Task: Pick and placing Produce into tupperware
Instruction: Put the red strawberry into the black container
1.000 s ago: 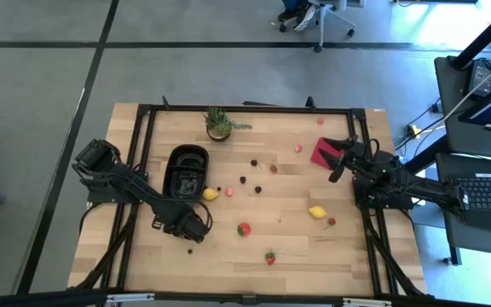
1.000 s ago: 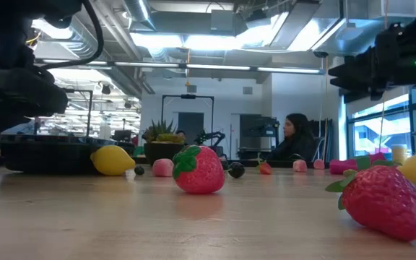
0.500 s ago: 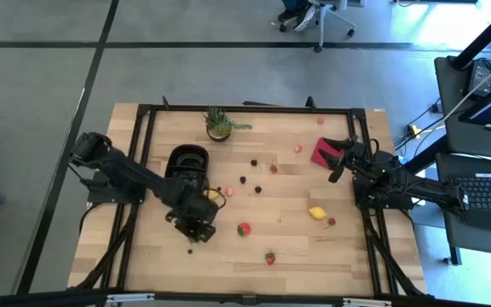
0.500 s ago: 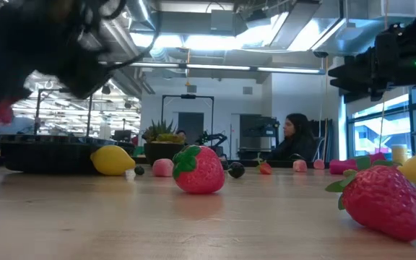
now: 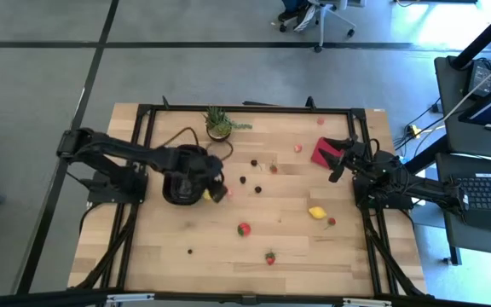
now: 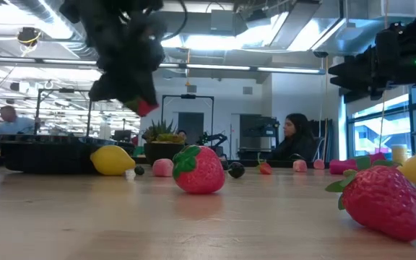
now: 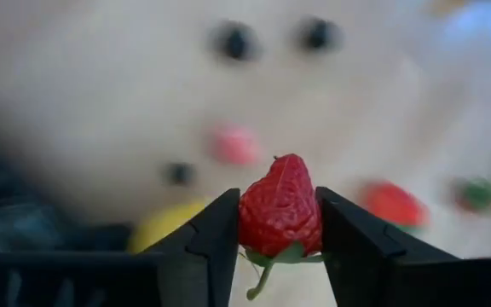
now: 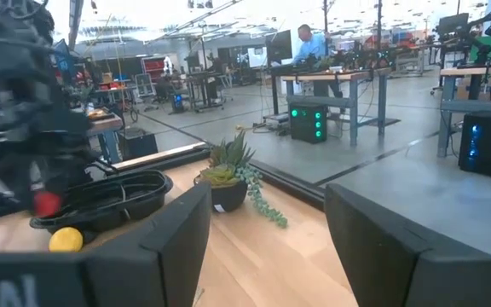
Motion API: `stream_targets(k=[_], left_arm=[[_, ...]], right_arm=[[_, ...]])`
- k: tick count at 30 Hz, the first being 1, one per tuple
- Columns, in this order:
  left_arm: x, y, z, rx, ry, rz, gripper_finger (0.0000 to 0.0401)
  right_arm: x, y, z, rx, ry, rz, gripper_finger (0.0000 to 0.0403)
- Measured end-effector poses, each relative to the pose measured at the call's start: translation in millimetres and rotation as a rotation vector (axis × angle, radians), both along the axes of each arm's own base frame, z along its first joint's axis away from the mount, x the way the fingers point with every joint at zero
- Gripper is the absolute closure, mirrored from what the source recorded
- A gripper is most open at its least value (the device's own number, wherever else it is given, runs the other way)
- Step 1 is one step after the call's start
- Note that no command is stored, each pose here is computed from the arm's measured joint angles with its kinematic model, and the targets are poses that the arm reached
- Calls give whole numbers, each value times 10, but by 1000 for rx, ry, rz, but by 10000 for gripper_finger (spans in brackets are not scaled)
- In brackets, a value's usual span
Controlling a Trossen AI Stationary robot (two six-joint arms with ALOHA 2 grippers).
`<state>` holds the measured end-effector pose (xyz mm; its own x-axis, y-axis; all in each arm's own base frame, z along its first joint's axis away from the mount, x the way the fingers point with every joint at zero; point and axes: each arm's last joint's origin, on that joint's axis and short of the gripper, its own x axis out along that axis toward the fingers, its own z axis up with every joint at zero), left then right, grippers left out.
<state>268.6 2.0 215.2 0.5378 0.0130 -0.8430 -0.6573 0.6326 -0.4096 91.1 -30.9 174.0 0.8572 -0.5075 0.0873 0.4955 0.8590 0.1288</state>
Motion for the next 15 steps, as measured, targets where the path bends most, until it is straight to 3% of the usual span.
stream_targets(k=[9, 15], left_arm=[[-307, 476, -60, 159, 262, 291, 284], [-411, 661, -76, 162, 332, 370, 256]], right_arm=[[-1, 0, 7, -2, -7, -1, 171], [-1, 0, 7, -1, -7, -1, 171]])
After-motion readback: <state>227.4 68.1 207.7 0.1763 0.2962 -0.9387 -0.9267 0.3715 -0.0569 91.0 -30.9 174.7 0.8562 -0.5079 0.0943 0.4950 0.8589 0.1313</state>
